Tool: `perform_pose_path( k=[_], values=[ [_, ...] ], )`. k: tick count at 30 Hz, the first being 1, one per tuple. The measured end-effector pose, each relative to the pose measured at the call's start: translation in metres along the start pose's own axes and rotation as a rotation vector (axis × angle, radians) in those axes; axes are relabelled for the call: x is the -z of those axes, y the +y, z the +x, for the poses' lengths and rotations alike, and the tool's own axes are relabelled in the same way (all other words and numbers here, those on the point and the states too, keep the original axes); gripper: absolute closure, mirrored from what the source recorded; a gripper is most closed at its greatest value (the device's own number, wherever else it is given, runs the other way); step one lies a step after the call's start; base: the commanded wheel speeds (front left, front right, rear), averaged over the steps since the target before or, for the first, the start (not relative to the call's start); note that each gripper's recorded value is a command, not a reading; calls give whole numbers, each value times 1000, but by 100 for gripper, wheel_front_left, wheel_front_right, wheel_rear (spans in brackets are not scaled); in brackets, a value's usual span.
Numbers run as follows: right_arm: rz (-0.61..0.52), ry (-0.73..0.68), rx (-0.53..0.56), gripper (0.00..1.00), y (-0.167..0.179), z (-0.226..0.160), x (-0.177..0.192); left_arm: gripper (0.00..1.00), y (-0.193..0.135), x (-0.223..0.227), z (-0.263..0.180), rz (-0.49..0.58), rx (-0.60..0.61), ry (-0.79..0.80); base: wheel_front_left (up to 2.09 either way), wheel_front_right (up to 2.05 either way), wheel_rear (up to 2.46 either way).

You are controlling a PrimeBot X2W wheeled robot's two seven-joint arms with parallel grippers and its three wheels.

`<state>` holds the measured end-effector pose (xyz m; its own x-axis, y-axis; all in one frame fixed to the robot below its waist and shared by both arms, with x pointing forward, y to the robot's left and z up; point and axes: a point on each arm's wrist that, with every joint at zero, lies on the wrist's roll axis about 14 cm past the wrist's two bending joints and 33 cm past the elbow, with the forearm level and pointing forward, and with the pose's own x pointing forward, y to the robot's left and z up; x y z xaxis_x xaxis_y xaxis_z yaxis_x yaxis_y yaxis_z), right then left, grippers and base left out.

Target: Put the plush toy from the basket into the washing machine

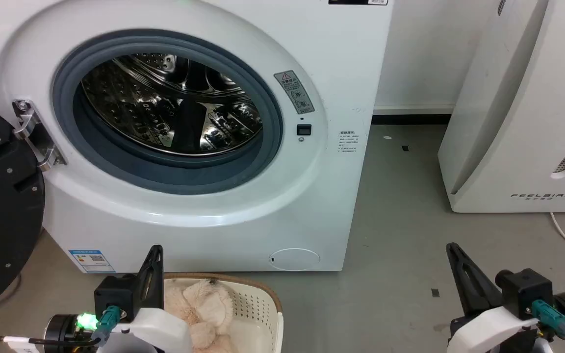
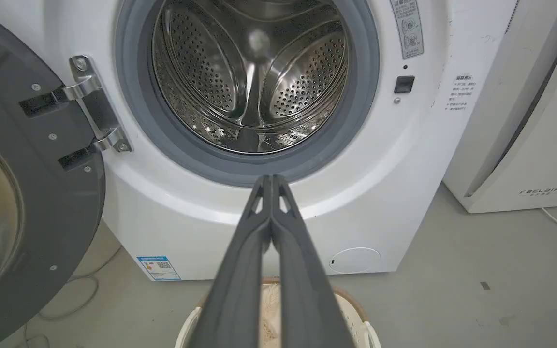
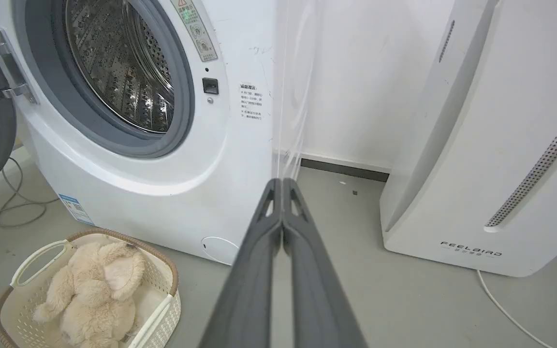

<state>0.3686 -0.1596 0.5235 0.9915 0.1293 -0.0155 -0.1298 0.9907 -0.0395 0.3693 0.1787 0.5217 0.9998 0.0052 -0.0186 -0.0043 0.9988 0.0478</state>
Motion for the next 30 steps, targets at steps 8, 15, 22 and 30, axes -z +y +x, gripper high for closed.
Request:
perform_pose_path(
  k=[8,15,22,30],
  values=[
    [0,0,0,100,0,0,0,100,0,0,0,0,0,0,0,0,0],
    [0,0,0,100,0,0,0,100,0,0,0,0,0,0,0,0,0],
    [2,0,2,0,-1,0,0,0,0,1,0,0,0,2,0,0,0],
    [24,-15,11,0,-4,1,-2,0,-4,3,1,0,-2,2,0,0,0]
  ],
)
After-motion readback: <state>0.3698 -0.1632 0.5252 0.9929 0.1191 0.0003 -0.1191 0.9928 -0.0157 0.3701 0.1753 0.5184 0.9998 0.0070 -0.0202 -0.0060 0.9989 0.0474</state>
